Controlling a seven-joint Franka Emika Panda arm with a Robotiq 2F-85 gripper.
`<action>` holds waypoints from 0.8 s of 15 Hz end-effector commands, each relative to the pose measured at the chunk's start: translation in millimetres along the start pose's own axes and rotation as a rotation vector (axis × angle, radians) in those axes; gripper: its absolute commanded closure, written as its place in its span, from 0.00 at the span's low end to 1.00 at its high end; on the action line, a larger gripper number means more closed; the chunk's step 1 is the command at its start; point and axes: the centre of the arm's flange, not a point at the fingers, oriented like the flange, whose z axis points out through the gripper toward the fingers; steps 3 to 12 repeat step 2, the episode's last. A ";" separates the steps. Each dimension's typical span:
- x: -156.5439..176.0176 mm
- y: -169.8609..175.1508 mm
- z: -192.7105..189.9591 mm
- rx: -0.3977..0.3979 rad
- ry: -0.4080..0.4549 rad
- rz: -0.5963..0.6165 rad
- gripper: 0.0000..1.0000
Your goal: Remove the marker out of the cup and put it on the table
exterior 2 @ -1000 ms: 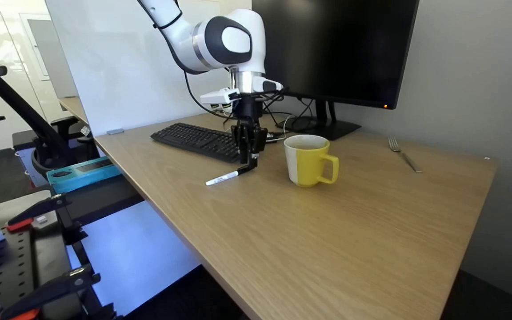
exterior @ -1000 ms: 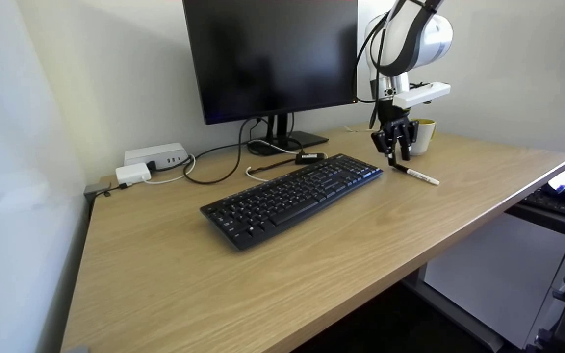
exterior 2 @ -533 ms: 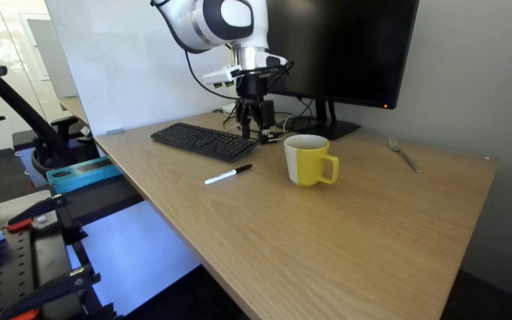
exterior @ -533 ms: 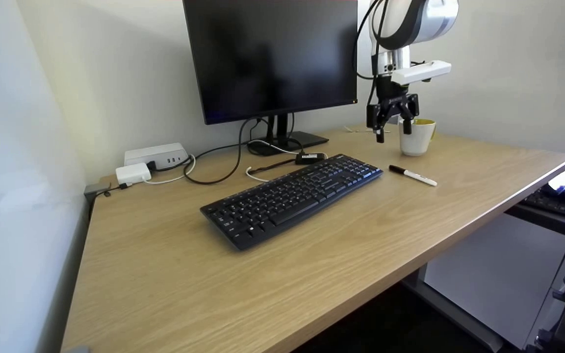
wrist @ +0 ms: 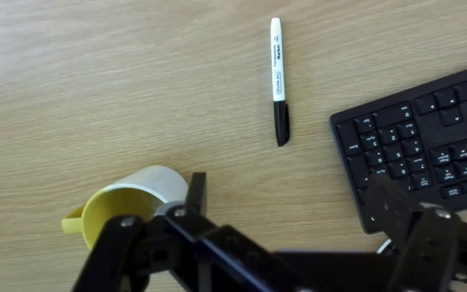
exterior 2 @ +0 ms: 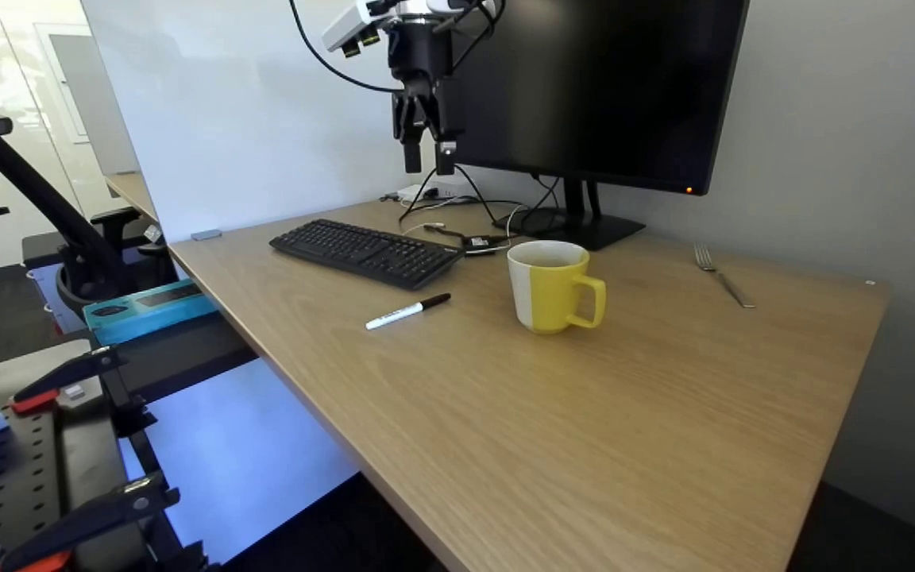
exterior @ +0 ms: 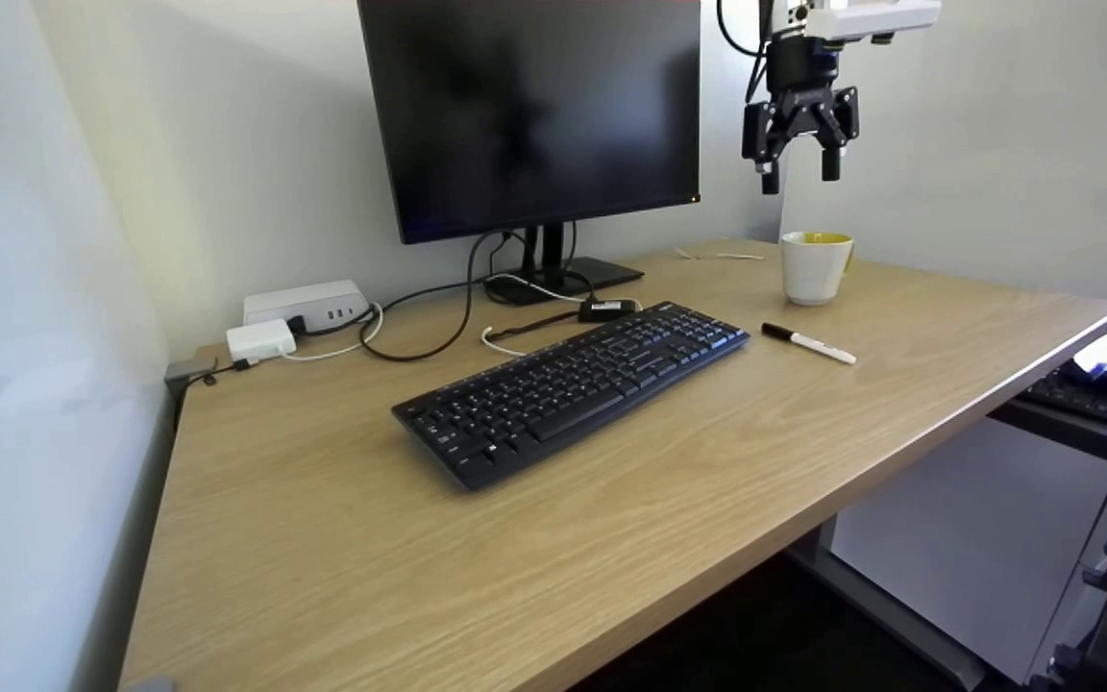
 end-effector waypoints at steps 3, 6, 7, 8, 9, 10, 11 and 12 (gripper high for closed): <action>0.4 -0.5 4.0 -0.001 -0.004 -0.001 0.00; 0.4 -0.5 4.0 -0.001 -0.004 -0.001 0.00; 0.4 -0.5 4.0 -0.001 -0.004 -0.001 0.00; 0.4 -0.5 4.0 -0.001 -0.004 -0.001 0.00; 0.4 -0.5 4.0 -0.001 -0.004 -0.001 0.00; 0.4 -0.5 4.0 -0.001 -0.004 -0.001 0.00; 0.4 -0.5 4.0 -0.001 -0.004 -0.001 0.00; 0.4 -0.5 4.0 -0.001 -0.004 -0.001 0.00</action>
